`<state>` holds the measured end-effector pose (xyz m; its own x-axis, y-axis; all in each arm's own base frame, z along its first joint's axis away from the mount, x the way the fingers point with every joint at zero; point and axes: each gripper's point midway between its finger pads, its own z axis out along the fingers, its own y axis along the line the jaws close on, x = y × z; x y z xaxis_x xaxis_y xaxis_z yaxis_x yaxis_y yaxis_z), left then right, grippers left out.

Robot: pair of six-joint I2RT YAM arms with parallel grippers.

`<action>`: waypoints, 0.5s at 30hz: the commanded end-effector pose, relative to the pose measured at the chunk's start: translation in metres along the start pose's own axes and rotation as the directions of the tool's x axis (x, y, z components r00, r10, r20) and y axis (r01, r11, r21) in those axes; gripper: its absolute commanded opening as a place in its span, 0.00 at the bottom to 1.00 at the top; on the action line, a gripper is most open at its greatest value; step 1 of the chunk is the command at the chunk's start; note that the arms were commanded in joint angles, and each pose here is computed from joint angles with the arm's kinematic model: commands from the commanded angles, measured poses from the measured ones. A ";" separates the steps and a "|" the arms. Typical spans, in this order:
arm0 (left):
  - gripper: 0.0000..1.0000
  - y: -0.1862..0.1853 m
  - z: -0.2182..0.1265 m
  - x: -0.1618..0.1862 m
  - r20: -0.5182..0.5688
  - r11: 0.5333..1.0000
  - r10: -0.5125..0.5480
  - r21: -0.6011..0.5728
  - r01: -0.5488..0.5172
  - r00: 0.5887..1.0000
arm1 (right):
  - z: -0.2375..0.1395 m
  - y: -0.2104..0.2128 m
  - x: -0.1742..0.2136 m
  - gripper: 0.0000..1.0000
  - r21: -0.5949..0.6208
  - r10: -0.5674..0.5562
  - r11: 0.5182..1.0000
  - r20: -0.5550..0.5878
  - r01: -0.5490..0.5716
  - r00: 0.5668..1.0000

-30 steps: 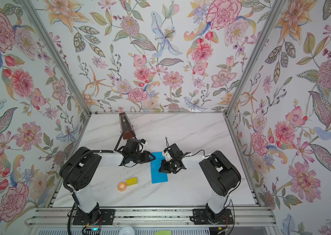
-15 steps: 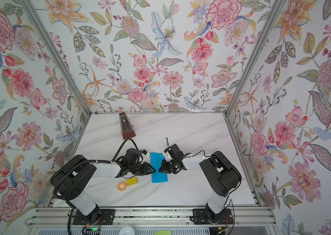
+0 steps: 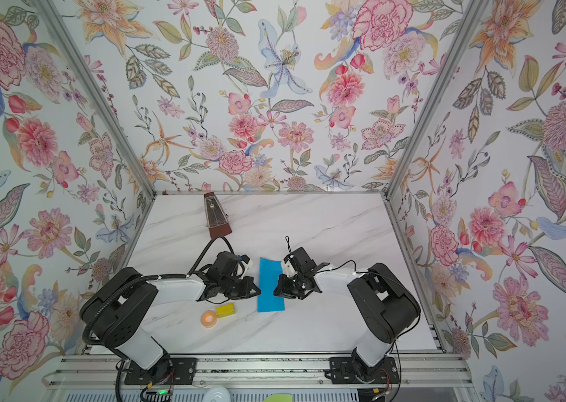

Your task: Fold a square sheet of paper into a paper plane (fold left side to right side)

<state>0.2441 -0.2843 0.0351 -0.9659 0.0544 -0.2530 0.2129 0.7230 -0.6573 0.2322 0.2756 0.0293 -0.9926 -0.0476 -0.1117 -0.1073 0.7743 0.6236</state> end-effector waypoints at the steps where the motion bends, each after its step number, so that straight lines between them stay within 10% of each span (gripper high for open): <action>1: 0.04 0.001 -0.026 -0.014 0.029 0.987 0.075 -0.148 -0.070 0.997 | -0.023 -0.005 -0.005 0.16 0.042 0.025 0.999 0.052 -0.027 0.998; 6: 0.02 0.003 -0.066 -0.031 0.032 0.910 0.174 -0.387 -0.148 0.984 | -0.050 -0.011 -0.016 0.16 0.042 0.031 0.998 0.119 -0.036 0.992; 15: 0.00 0.004 -0.119 -0.053 -0.112 0.485 0.304 -0.837 -0.255 0.946 | -0.091 -0.040 -0.030 0.16 0.026 0.073 0.996 0.217 -0.081 0.974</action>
<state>0.2902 -0.2502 0.1404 -0.8488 0.2291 -0.4766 0.2684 0.9632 -0.0149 0.2693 0.2039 0.0821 -0.9594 0.1531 -0.2368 -0.0296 0.7804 0.6245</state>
